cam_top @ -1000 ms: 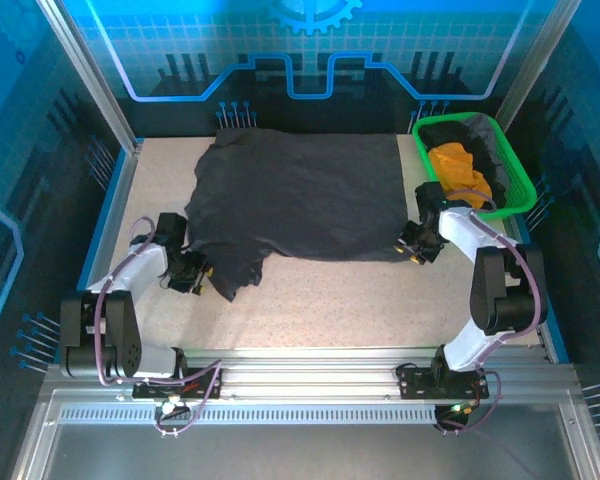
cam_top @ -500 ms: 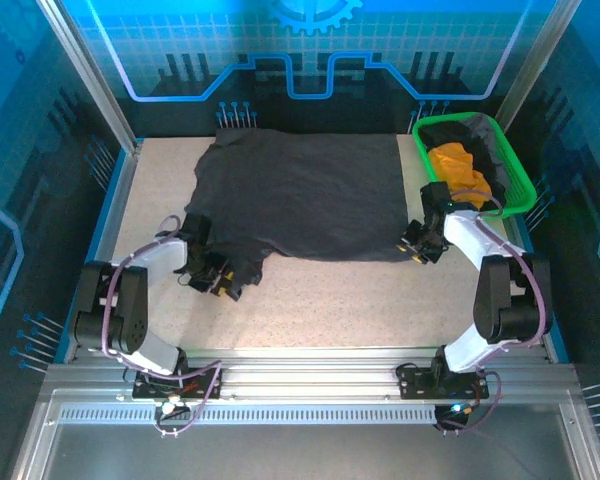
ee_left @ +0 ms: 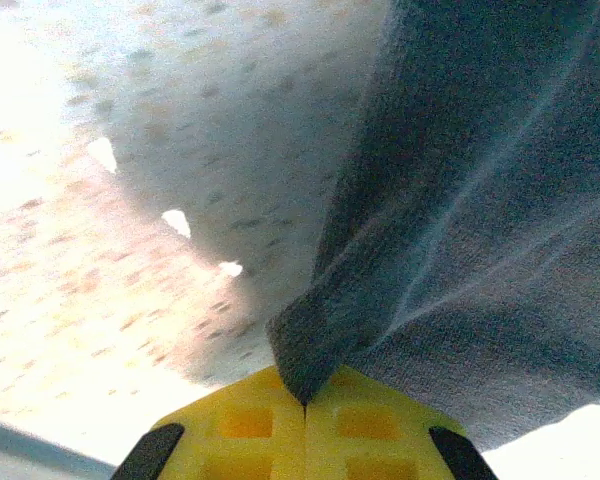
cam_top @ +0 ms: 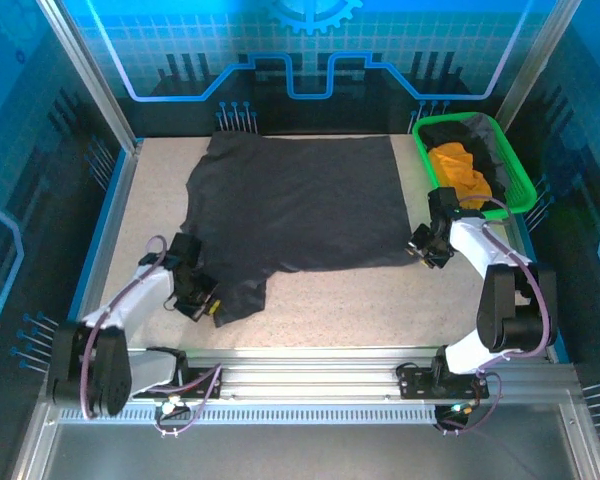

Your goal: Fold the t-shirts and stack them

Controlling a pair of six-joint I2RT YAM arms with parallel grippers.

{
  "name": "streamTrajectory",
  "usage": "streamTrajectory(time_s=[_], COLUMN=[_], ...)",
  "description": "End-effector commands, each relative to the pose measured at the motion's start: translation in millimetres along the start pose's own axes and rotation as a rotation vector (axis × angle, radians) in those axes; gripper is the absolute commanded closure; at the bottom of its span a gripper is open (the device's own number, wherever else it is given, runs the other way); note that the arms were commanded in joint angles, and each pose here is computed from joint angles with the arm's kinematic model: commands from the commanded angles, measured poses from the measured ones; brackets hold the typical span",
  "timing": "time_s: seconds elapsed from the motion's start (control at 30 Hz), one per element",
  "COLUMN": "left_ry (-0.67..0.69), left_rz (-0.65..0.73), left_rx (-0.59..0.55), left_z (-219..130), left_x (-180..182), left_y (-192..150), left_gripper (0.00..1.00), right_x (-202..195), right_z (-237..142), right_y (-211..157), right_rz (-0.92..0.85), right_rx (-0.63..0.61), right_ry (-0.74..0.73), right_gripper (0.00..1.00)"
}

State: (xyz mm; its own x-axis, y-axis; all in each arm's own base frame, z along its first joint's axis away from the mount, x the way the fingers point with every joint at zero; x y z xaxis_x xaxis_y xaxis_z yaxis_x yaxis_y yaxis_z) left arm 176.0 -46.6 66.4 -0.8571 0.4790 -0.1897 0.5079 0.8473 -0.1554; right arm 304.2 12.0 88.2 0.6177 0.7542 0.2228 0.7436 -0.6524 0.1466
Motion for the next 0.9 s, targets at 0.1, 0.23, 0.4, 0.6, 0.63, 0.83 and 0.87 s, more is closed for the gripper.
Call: streamTrajectory(time_s=[0.1,0.23,0.4,0.6,0.63,0.83,0.87], left_ry=[0.113,0.095,0.075,0.069,0.065,0.056,0.055], left_rz=[-0.004,-0.015,-0.031,-0.034,-0.033,-0.036,-0.033], left_rx=[-0.006,-0.025,-0.033,-0.047,-0.049,-0.062,-0.065], left_z=[-6,-7,-8,-12,-13,-16,-17], left_x=[31,29,29,33,33,31,31], left_y=[-7,-5,-6,-7,-7,-6,-5], left_gripper=[1.0,1.0,1.0,1.0,1.0,1.0,1.0], right_x=[-13,-20,-21,-10,-9,-1,0], right_z=[19,24,22,37,39,50,50], right_y=[-7,-10,-16,-12,-12,-9,-9], right_rz=[0.039,0.036,0.032,0.042,0.045,0.047,0.046], right_rx=[0.051,0.081,0.083,0.129,0.133,0.157,0.158], right_ry=[-0.045,-0.054,-0.023,-0.011,-0.018,-0.019,-0.021], right_gripper=[0.65,0.66,0.66,0.66,0.66,0.75,0.78])
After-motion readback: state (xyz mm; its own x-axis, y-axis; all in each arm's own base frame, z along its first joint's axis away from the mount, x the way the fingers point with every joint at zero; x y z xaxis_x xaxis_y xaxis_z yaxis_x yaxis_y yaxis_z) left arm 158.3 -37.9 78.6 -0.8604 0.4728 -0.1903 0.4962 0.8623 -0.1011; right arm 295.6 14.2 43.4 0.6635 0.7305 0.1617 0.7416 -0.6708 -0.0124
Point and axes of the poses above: each hand's point on the last joint's axis, 136 mm out from that joint toward the fingers, its own z axis out along the fingers, its own x axis along the line the jaws close on, y = z × x, the point moved 3 cm from there along -z, back along the fingers, and after that the axes turned 1 degree about -z, right-handed, at the moved point
